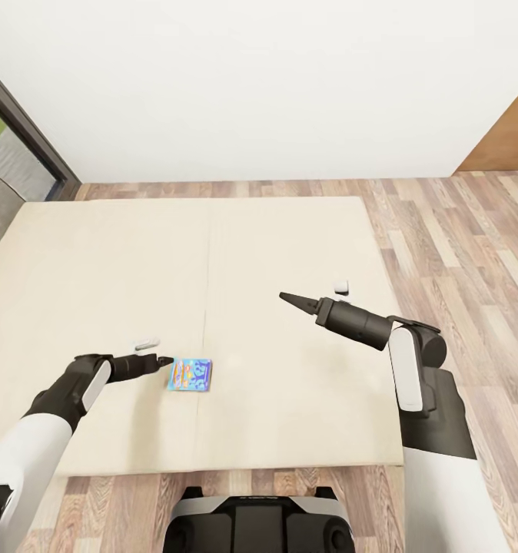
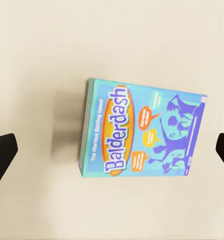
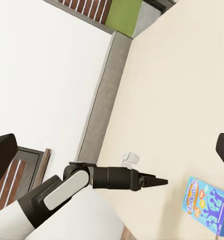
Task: Put all the toys in the child's room - the three board games (two on the bed and one on the table), the two jigsaw puzzles on the table, and the tennis ball on the table - inside the toy box on the table in the child's room.
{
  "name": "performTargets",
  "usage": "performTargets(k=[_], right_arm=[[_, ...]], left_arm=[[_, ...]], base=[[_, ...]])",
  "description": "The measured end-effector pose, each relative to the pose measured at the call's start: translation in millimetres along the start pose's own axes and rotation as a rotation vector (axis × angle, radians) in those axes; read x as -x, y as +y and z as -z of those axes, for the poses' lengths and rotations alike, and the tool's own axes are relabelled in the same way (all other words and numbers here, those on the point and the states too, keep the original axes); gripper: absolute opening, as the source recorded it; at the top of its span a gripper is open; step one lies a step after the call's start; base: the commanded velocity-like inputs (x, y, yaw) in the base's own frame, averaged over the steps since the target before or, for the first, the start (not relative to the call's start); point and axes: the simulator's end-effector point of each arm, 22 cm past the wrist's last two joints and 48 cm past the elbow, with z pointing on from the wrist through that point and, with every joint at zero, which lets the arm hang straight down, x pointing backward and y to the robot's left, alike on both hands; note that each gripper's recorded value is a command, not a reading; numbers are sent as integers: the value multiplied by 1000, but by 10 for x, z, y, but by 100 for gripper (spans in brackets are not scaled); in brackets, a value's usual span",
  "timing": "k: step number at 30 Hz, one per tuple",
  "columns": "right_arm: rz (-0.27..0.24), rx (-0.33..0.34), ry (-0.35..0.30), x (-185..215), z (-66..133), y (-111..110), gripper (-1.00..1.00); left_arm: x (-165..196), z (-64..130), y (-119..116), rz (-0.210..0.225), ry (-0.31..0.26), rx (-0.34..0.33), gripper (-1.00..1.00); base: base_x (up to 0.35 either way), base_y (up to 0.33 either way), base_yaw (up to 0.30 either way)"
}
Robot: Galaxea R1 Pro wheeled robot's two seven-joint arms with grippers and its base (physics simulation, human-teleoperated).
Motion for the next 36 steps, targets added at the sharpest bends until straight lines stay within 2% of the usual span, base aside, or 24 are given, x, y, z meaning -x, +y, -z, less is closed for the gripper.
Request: performTargets(k=[11, 21, 27, 36], right_arm=[[-5, 1, -2, 1, 9, -15, 100], [-18, -4, 1, -30, 11, -88, 100], [-26, -5, 4, -59, 3, -134, 100], [-39, -11, 11, -110, -5, -213, 100]], left_arm=[[341, 217, -243, -22, -7, -31, 100], [368, 209, -296, -2, -2, -59, 100], [541, 217, -348, -2, -19, -70, 100], [547, 167, -335, 1, -11, -70, 100]], base=[[0, 0, 0], [0, 0, 33], [0, 0, 63], [0, 0, 70]])
